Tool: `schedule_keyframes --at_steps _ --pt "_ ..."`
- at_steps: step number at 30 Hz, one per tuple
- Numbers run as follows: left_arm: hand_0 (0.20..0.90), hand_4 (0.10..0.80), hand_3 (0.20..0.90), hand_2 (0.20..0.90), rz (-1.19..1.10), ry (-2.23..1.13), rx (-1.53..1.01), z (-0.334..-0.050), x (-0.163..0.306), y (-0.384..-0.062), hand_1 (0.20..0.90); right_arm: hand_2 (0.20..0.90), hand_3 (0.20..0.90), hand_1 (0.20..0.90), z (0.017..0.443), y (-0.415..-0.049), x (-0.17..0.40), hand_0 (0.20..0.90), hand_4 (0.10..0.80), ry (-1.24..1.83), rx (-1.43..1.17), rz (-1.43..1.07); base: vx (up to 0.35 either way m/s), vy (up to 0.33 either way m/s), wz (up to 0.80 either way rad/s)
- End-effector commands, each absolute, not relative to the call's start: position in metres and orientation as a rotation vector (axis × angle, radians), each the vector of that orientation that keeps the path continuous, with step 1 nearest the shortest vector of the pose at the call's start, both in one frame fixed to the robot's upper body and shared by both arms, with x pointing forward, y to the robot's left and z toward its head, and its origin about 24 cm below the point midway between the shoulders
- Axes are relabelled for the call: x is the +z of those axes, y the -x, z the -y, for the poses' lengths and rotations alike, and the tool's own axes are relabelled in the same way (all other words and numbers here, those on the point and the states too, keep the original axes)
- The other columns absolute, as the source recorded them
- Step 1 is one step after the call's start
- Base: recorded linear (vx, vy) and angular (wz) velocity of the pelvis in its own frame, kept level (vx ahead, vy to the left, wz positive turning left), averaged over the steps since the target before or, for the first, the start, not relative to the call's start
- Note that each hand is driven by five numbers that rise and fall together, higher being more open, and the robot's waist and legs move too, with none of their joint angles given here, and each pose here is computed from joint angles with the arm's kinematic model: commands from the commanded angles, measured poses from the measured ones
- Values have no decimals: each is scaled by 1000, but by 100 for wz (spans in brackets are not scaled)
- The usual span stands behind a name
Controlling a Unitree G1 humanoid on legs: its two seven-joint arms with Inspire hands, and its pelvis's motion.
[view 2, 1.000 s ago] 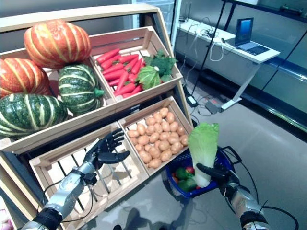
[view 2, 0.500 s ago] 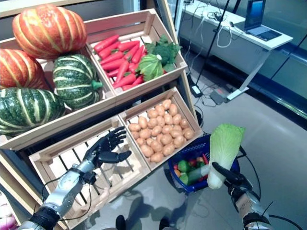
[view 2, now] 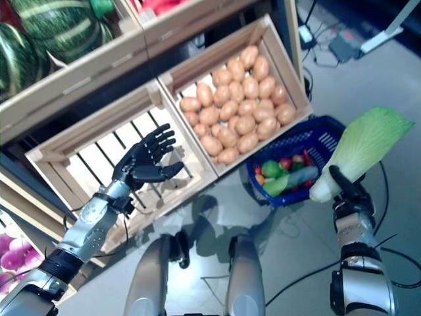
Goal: Put vegetables into the basket
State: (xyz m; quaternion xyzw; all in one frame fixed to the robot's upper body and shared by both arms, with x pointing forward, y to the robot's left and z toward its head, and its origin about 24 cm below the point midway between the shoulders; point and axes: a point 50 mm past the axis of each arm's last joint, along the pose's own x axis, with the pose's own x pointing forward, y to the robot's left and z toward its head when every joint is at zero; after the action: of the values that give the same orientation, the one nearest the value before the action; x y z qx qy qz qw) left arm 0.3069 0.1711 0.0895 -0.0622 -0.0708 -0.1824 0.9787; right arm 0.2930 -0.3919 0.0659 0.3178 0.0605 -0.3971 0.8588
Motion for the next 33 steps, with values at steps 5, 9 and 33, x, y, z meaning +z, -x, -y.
schedule_keyframes --at_steps 5,9,33 --pt "900 800 900 900 385 212 -434 -142 140 -309 900 300 300 300 429 -293 136 300 400 -639 -911 91 -82 18 0" --pt "900 800 900 900 412 210 -439 -141 146 -310 900 900 900 900 429 -299 149 900 800 -634 -863 91 -68 3 -4" --pt "900 800 900 900 400 151 -481 -146 153 -312 900 900 900 900 432 -294 151 900 800 -504 -720 87 7 -1 1"
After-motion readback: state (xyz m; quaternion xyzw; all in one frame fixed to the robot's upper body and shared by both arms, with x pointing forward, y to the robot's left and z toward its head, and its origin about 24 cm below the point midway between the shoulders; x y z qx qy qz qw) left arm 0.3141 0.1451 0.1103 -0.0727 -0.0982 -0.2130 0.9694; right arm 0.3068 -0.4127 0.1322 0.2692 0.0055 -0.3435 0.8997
